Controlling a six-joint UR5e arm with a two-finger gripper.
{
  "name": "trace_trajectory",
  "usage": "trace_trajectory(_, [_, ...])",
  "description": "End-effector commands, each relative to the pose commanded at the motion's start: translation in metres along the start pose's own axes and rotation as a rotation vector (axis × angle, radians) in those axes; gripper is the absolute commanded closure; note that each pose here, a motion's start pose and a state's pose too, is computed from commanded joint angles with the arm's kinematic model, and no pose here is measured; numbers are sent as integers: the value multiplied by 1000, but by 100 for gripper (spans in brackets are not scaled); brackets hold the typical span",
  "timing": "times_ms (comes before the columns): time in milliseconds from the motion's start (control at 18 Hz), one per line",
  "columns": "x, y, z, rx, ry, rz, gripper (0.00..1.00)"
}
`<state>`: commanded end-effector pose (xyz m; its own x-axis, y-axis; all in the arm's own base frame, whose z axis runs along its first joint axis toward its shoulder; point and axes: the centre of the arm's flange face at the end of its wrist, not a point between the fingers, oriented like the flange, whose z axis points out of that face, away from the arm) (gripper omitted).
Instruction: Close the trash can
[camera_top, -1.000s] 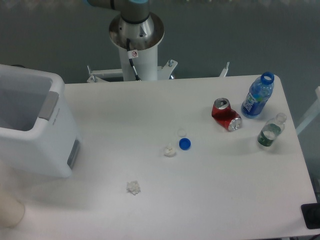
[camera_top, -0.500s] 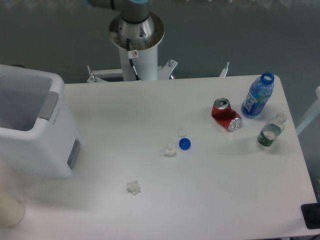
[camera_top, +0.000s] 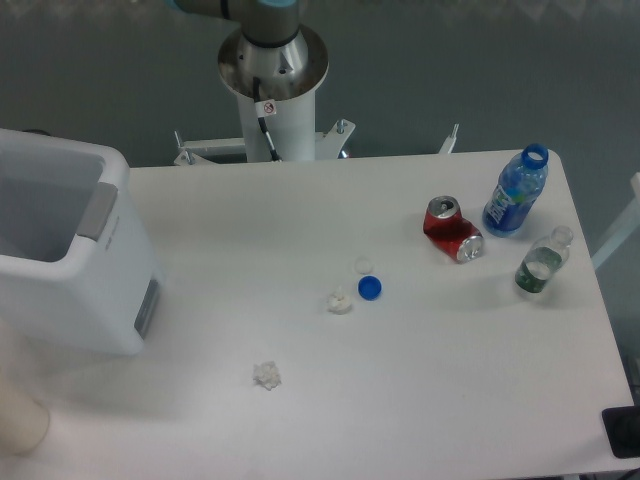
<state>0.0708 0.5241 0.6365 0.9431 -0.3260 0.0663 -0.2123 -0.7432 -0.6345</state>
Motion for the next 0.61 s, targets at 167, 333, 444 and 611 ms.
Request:
trace_trajectory(167, [-1,1,-2,-3,-2,-2,100])
trace_trajectory(333, [-2,3,-2,-21,-15,-6,100])
trace_trajectory(444, [-4,5,-2,-26,-26,-11,100])
trace_trajectory(611, [-9,6,-3,-28,-34,-18,100])
